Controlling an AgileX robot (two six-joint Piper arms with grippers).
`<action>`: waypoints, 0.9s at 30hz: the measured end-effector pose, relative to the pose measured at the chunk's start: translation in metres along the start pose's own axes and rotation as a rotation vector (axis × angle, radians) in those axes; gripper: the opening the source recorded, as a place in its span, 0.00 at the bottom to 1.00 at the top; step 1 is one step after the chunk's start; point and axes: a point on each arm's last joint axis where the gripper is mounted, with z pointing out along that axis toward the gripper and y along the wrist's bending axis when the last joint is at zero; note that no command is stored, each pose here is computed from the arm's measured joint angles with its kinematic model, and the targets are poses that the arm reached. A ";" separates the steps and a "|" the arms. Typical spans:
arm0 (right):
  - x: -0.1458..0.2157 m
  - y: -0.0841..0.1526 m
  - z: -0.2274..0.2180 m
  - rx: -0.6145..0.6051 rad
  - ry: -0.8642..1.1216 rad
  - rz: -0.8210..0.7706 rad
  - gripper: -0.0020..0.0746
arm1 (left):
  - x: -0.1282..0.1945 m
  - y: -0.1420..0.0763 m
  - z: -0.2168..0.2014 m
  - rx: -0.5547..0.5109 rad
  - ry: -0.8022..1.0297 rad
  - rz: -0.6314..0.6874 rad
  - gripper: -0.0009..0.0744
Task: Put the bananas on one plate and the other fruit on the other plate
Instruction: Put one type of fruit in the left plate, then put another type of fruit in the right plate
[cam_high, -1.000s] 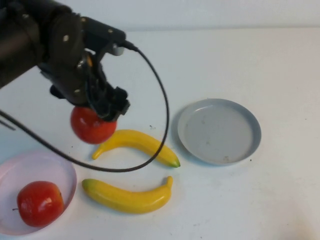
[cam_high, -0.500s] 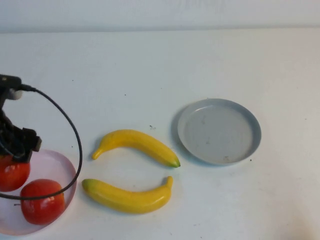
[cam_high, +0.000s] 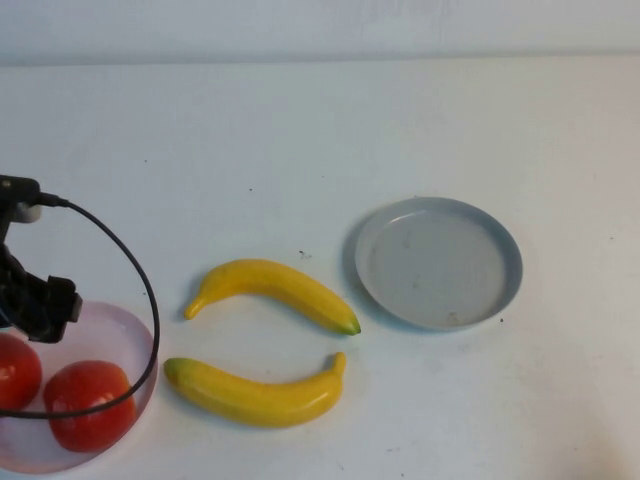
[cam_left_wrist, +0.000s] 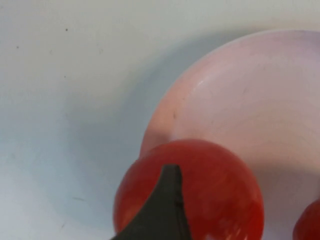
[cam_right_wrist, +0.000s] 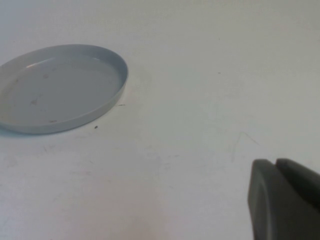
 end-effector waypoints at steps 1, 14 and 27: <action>0.000 0.000 0.000 0.000 0.000 0.000 0.01 | 0.000 0.000 -0.001 0.000 -0.005 0.000 0.90; 0.000 0.000 0.000 0.000 0.000 0.000 0.01 | 0.024 -0.001 -0.097 0.057 -0.354 -0.102 0.59; 0.000 0.000 0.000 0.001 0.000 0.000 0.01 | 0.121 0.000 -0.149 0.188 -0.657 -0.139 0.02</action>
